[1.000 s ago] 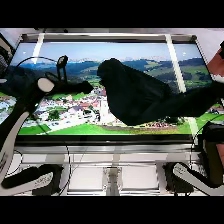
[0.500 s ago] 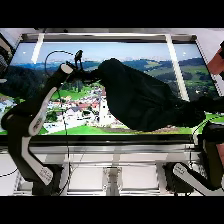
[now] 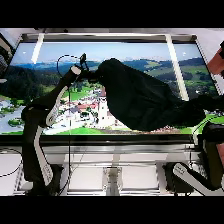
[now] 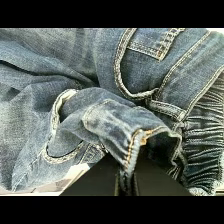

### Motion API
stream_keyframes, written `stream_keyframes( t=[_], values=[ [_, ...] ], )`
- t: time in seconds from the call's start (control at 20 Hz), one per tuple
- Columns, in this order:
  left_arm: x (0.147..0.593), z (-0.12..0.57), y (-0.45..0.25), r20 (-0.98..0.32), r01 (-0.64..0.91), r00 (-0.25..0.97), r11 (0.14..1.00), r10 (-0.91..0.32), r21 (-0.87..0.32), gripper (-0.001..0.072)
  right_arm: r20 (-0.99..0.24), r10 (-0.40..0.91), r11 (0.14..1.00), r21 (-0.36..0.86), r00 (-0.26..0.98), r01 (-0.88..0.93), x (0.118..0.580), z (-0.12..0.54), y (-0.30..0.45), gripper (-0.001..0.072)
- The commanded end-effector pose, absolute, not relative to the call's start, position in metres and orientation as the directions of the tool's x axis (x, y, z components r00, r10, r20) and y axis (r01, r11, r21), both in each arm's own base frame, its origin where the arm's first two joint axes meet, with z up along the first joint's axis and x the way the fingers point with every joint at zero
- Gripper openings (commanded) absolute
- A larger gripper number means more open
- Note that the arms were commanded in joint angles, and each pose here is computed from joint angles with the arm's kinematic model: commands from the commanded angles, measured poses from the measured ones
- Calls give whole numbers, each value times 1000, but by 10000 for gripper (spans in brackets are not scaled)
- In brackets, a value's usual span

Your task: Fold the clothes and pants, and hang the long-sleeved shirts on hangers.

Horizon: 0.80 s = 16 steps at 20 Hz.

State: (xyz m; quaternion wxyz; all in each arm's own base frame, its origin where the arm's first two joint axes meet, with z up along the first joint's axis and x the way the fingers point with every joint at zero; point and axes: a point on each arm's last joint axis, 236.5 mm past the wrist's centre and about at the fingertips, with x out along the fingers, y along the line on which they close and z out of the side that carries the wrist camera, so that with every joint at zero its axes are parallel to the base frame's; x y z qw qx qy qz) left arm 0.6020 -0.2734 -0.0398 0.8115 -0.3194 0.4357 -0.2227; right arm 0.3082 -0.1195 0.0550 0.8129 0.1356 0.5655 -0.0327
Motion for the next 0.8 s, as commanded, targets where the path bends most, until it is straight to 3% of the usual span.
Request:
stream_keyframes(
  t=[0.0,0.05,0.15,0.2,0.3,0.45,0.55,0.65,0.75],
  values=[
    [618,-36,-273,-535,79,586,700,-608,-710,422,-921,114,958,201,372,205,311,57,-116,42],
    [620,-35,-275,-528,84,598,702,-603,-707,363,-918,122,956,210,377,204,312,57,-115,41],
    [616,-36,-289,-526,118,593,712,-610,-692,102,-910,142,951,235,390,200,316,59,-110,42],
    [611,-37,-295,-531,150,575,719,-622,-679,22,-904,156,948,250,398,198,317,61,-106,41],
    [605,-21,-290,-533,167,550,710,-643,-684,21,-879,205,934,307,430,183,325,67,-95,41],
    [606,58,-208,-542,169,598,754,-590,-635,19,-740,366,880,473,564,50,356,107,-57,41],
    [590,118,-109,-618,71,672,867,-406,-492,19,-583,451,823,565,675,-63,381,164,-36,41],
    [545,170,3,-696,-113,710,957,-111,-268,20,-410,518,770,606,751,-200,395,238,-17,41],
    [479,220,103,-708,-305,680,952,190,-37,20,-274,544,752,579,793,-315,395,308,-4,40]
  ],
)
